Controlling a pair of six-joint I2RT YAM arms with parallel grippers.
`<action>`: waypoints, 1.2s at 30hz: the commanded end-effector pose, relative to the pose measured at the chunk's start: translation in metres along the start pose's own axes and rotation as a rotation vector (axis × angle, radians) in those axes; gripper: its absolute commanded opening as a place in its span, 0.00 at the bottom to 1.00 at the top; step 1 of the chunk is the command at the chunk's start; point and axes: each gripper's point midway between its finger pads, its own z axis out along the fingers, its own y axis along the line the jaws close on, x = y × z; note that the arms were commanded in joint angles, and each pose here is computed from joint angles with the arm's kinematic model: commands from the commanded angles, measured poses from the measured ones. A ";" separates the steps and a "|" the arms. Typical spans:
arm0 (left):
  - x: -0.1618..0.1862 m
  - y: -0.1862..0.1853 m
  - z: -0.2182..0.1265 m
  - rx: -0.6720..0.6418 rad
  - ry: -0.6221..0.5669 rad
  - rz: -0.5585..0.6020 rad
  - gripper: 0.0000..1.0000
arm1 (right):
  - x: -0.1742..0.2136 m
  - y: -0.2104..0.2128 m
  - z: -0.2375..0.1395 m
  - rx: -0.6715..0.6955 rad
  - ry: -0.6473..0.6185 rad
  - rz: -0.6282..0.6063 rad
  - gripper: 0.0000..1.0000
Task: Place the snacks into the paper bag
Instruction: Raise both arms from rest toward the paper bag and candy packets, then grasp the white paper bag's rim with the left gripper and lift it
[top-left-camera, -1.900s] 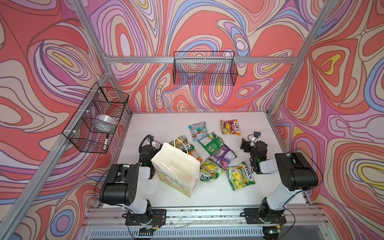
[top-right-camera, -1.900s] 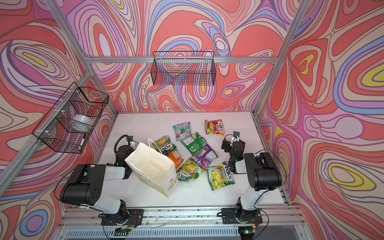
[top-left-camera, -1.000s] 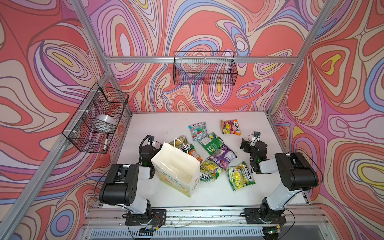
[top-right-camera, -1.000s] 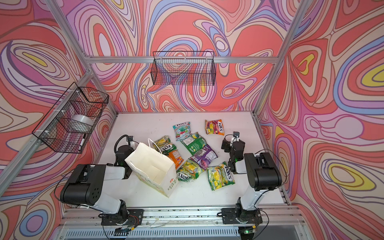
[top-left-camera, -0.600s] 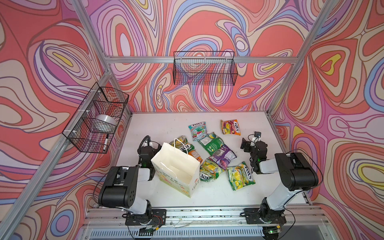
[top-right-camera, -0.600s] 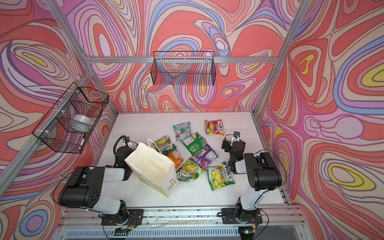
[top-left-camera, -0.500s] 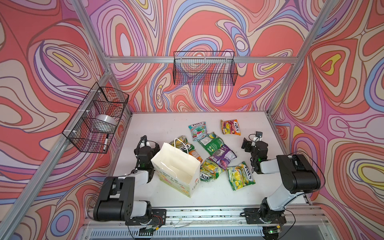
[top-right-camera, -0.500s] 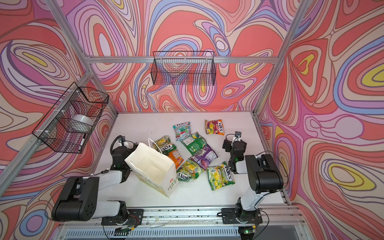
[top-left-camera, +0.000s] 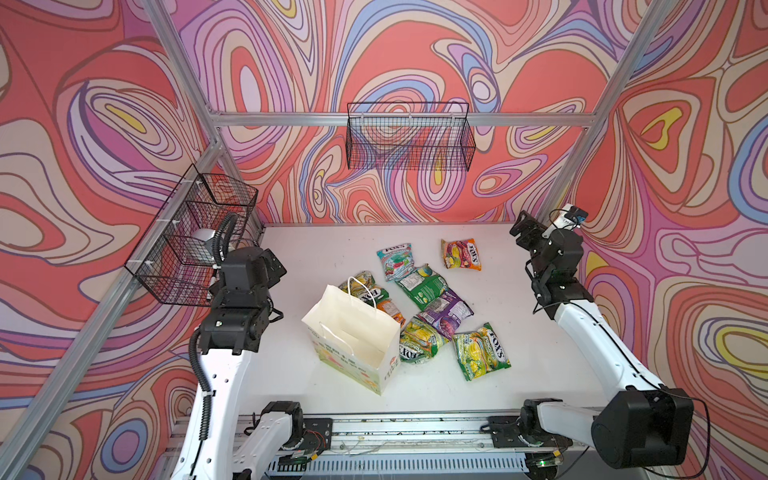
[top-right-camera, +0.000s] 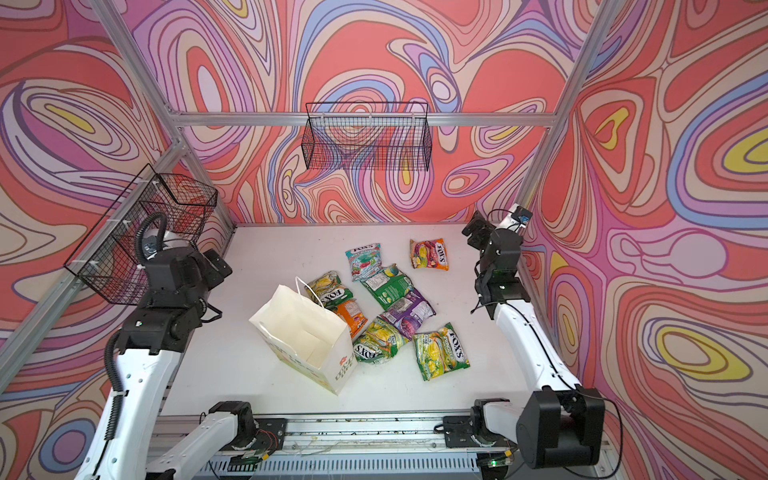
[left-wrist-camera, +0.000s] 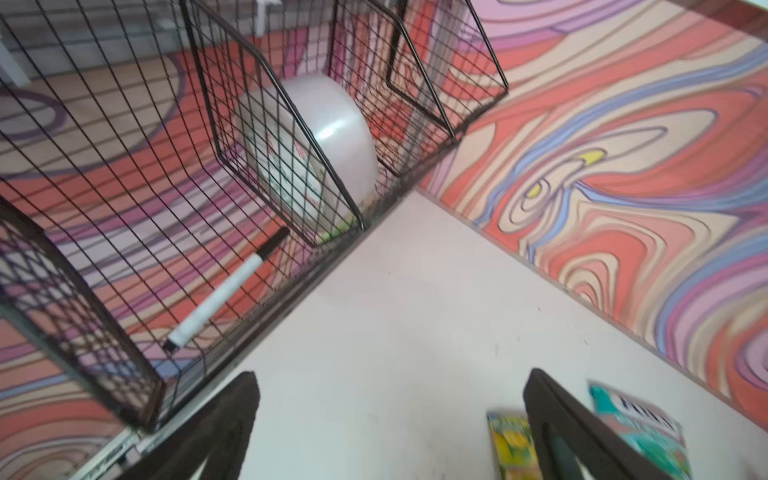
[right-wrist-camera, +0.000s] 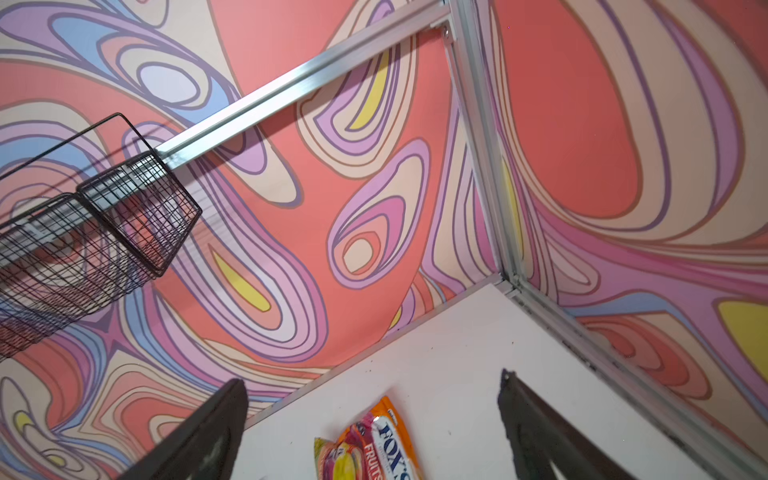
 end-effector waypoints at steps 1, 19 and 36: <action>0.072 -0.015 -0.042 0.169 0.440 0.057 1.00 | 0.033 0.002 -0.010 -0.022 0.191 0.108 0.98; 0.124 -0.039 -0.075 0.194 0.718 0.675 0.87 | 0.033 0.029 -0.048 -0.132 0.278 0.195 0.99; 0.139 -0.073 -0.028 0.170 0.738 0.784 0.42 | 0.026 0.032 -0.057 -0.140 0.276 0.203 0.98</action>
